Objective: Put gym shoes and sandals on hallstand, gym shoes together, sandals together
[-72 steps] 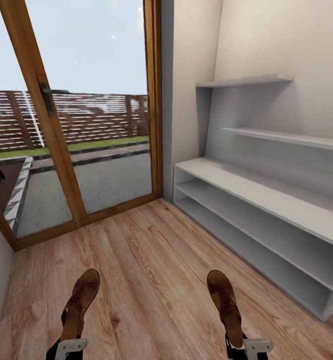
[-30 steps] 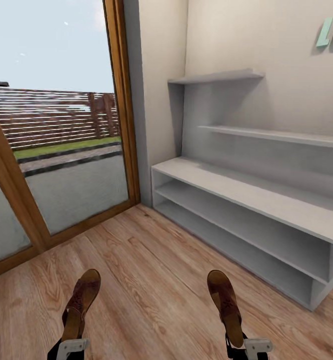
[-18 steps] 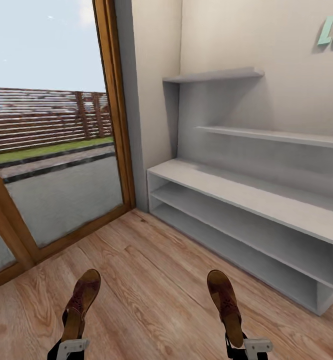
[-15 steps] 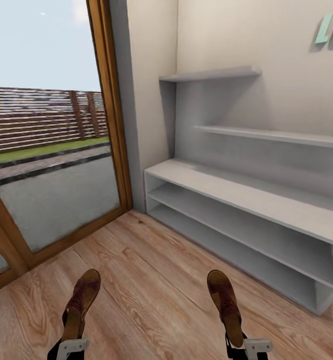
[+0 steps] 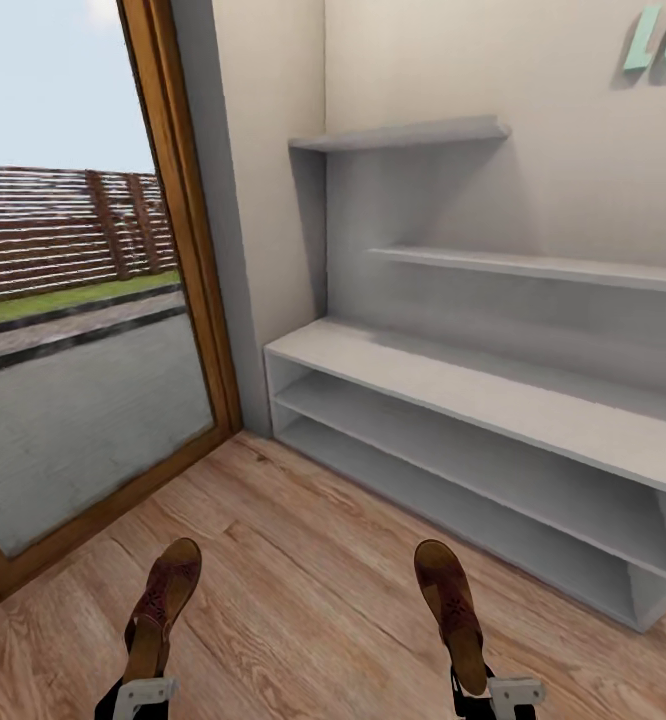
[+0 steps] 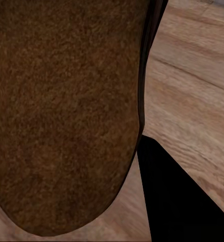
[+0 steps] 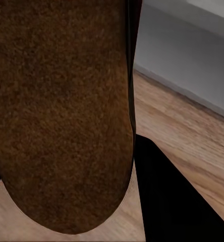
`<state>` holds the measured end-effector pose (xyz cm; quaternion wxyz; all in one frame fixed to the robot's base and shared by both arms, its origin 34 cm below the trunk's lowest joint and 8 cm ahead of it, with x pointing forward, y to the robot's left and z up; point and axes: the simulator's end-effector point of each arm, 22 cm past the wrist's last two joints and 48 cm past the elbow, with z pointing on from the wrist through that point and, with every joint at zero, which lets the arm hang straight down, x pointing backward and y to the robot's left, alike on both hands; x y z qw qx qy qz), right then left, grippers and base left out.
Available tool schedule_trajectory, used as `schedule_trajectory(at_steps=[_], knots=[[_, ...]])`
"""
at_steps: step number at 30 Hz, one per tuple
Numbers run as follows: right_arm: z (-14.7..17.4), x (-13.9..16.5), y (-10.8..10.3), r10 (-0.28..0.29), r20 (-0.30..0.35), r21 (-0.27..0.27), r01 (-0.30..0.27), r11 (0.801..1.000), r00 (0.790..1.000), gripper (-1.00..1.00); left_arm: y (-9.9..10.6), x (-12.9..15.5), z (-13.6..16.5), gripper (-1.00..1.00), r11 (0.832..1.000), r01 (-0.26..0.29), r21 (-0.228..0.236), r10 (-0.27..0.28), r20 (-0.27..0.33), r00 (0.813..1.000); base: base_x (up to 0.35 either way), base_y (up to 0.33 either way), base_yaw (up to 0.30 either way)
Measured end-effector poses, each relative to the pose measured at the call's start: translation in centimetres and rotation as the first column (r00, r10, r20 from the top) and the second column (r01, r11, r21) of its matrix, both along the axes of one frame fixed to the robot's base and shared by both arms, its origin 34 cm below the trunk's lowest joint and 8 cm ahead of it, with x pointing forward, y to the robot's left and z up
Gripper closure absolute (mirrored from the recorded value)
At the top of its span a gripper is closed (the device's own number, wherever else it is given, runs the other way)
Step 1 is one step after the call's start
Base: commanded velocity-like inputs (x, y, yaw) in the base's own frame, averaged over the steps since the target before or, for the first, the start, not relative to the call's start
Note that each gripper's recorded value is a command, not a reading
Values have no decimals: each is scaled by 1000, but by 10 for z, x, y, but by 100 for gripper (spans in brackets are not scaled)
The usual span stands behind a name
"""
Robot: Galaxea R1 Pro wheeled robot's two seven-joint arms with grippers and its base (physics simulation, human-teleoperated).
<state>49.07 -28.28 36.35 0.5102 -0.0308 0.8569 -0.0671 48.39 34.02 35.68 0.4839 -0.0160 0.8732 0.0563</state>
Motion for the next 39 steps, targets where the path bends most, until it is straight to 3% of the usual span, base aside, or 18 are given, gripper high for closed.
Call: schedule_trajectory(at_steps=[23, 39], knots=[[-6, -4, 0, -1, -17, 0, 1, 1000, 1000, 100, 0, -5, -7, 100, 1000, 0, 0, 0, -19, 1000, 195, 281, -264], [-12, -8, 0, -1, -32, 0, 1, 1000, 999, 100, 0, -8, -13, 100, 1000, 0, 0, 0, -33, 999, 17, 303, -260]])
